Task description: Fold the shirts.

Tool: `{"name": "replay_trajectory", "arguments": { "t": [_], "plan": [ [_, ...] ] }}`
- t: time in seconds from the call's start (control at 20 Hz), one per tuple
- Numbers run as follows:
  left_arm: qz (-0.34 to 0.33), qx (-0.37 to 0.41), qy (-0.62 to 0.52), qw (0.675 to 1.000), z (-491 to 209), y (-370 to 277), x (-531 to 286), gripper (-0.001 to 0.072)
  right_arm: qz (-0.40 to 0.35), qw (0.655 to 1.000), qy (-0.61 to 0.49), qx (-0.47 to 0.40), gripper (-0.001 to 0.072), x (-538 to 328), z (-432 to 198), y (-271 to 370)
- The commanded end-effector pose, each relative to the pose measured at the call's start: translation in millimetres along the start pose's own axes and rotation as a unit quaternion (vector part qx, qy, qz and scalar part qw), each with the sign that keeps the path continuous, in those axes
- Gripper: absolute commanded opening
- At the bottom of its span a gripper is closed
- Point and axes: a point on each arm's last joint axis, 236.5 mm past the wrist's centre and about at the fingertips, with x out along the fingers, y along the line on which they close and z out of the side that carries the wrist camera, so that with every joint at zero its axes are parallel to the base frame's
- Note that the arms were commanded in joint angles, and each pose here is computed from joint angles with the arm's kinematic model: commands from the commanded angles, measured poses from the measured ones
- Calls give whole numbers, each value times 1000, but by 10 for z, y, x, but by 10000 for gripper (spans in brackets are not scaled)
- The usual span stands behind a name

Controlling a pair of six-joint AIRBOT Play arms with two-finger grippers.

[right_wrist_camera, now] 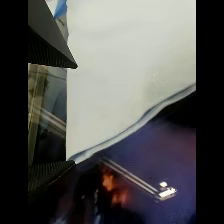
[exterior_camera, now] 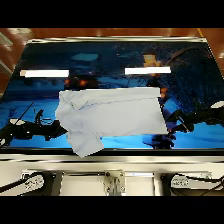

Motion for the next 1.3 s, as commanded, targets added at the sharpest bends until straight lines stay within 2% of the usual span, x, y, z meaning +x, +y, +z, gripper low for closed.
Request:
{"name": "replay_trajectory", "arguments": {
  "t": [0.0, 0.3, 0.35, 0.4, 0.45, 0.5, 0.65, 0.75, 0.85, 0.95, 1.1, 1.2, 1.25],
  "plan": [
    [-6, 14, -6, 1000, -7, -81, -61, 35, -6, 1000, 21, 6, 682, 186, -48, -142],
    [-10, 21, -10, 1000, 45, -140, -102, 35, -24, 998, 47, -31, 680, 491, -97, 12],
    [-11, 26, -13, 1000, 82, -174, -128, 35, -27, 997, 53, -39, 549, 547, -120, 47],
    [-13, 32, -18, 999, 130, -214, -160, 35, -28, 997, 57, -43, 351, 570, -137, 79],
    [-15, 40, -23, 999, 186, -271, -204, 35, -20, 997, 57, -45, 184, 570, -144, 145],
    [-19, 52, -29, 998, 253, -350, -267, 35, 0, 997, 55, -47, 58, 545, -149, 253],
    [-33, 121, -81, 989, 547, -812, -686, 33, 89, 990, 0, -113, 62, 152, -31, 855],
    [-47, 201, -154, 966, 694, -1424, -1293, 32, 164, 953, -71, -243, 62, -478, -22, 1579],
    [-47, 321, -257, 910, 612, -2212, -2177, 33, 184, 901, -174, -353, 62, -1347, -127, 2253],
    [-27, 411, -402, 818, 316, -2949, -3280, 33, 147, 827, -315, -441, 62, -2328, -353, 2807],
    [-9, 451, -593, 667, -506, -3666, -4729, 33, 86, 676, -543, -490, 62, -3783, -1022, 3380],
    [-11, 468, -649, 600, -1057, -3897, -5196, 33, 56, 594, -643, -479, 62, -4438, -1600, 3473],
    [-18, 473, -661, 583, -1275, -3965, -5302, 34, 44, 570, -671, -471, 62, -4614, -1830, 3455]
  ]
}}
